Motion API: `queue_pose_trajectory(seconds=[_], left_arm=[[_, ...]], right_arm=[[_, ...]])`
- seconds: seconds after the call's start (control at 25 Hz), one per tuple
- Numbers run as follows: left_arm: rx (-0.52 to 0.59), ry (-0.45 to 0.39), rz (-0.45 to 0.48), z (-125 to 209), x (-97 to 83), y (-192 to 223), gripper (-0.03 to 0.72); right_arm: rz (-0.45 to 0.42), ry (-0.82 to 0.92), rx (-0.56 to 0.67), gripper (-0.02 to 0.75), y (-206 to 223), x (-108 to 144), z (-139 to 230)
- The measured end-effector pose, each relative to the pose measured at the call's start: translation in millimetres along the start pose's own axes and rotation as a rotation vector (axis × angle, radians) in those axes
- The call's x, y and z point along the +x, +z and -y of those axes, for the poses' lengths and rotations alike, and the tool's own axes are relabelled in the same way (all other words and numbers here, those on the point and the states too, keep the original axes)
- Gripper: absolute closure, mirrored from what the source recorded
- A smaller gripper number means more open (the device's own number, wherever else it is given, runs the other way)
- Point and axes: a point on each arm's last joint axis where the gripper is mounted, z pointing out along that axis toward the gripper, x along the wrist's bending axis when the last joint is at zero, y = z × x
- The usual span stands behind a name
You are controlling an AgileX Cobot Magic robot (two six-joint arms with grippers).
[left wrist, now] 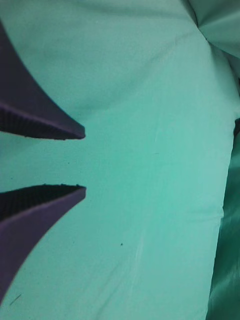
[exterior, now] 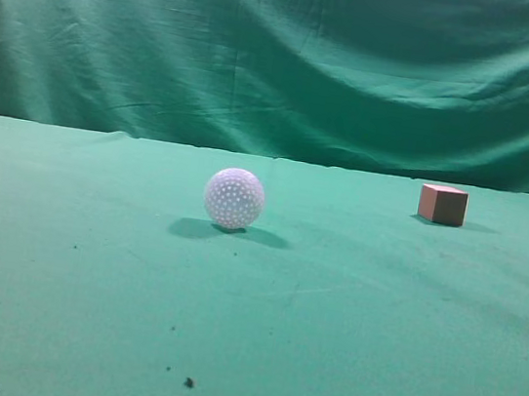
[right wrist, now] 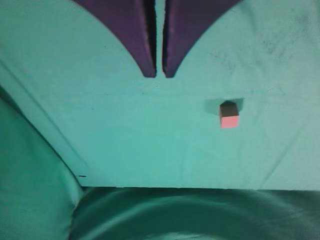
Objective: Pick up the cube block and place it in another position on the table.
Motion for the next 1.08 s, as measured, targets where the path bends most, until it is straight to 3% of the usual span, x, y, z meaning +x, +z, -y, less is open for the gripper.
queue_pose_trajectory(seconds=[0.36,1.08], left_arm=[[0.0,0.0,0.0,0.0,0.0,0.0,0.426],[0.0,0.0,0.0,0.0,0.0,0.0,0.426]], right_arm=[[0.031,0.061,-0.032,0.738,17.4,-2.3,73.1],[0.029,0.069,-0.013,0.738,18.7,-2.1,77.2]])
